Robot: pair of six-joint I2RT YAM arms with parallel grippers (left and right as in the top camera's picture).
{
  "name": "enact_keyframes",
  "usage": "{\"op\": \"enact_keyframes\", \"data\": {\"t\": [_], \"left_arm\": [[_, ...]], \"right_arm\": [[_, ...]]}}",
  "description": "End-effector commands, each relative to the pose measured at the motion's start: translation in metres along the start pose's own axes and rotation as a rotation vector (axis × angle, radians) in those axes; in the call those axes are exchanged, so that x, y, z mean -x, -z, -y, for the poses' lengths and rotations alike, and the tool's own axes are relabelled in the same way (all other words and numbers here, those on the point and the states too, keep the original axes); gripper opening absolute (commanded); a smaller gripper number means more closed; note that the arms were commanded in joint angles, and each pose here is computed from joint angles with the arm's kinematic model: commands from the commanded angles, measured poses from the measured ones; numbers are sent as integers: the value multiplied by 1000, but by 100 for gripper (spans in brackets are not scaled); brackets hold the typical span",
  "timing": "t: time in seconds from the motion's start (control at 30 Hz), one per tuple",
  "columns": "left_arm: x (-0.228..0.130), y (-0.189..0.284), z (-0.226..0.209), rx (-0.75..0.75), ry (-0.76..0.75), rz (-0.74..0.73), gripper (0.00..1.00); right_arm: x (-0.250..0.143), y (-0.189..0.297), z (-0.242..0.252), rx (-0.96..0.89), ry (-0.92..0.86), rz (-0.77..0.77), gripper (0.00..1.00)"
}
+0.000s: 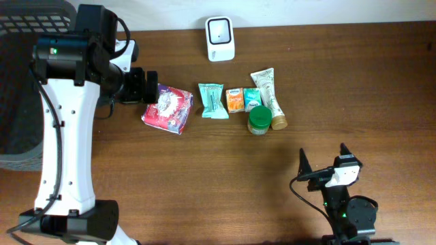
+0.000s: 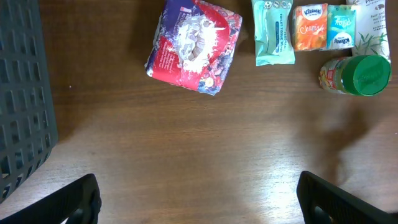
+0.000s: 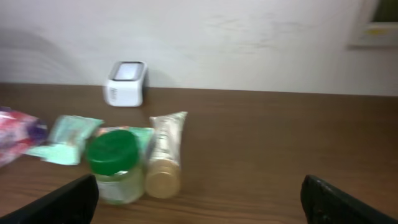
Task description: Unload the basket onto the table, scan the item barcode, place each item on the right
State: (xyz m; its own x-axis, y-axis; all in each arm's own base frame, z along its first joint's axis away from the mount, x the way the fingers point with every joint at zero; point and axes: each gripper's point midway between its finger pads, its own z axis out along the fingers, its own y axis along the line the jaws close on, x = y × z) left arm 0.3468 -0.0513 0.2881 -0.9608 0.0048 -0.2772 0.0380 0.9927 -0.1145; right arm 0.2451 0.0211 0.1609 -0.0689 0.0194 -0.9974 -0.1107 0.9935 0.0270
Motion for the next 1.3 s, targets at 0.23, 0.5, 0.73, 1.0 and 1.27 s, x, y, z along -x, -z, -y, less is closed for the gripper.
{"op": "enact_keyframes", "data": {"t": [0.23, 0.5, 0.73, 1.0, 1.27], "left_arm": [[0, 1, -2, 13, -16, 2, 99], [0, 1, -2, 14, -16, 3, 99], [0, 1, -2, 14, -17, 3, 99], [0, 1, -2, 13, -17, 3, 99], [0, 1, -2, 13, -17, 3, 99]], "right_arm": [[81, 44, -94, 635, -319, 234, 99], [204, 50, -75, 457, -104, 388, 99], [216, -55, -73, 440, -123, -376, 98], [147, -137, -113, 721, -442, -826, 100], [2, -186, -79, 318, -310, -1173, 73]]}}
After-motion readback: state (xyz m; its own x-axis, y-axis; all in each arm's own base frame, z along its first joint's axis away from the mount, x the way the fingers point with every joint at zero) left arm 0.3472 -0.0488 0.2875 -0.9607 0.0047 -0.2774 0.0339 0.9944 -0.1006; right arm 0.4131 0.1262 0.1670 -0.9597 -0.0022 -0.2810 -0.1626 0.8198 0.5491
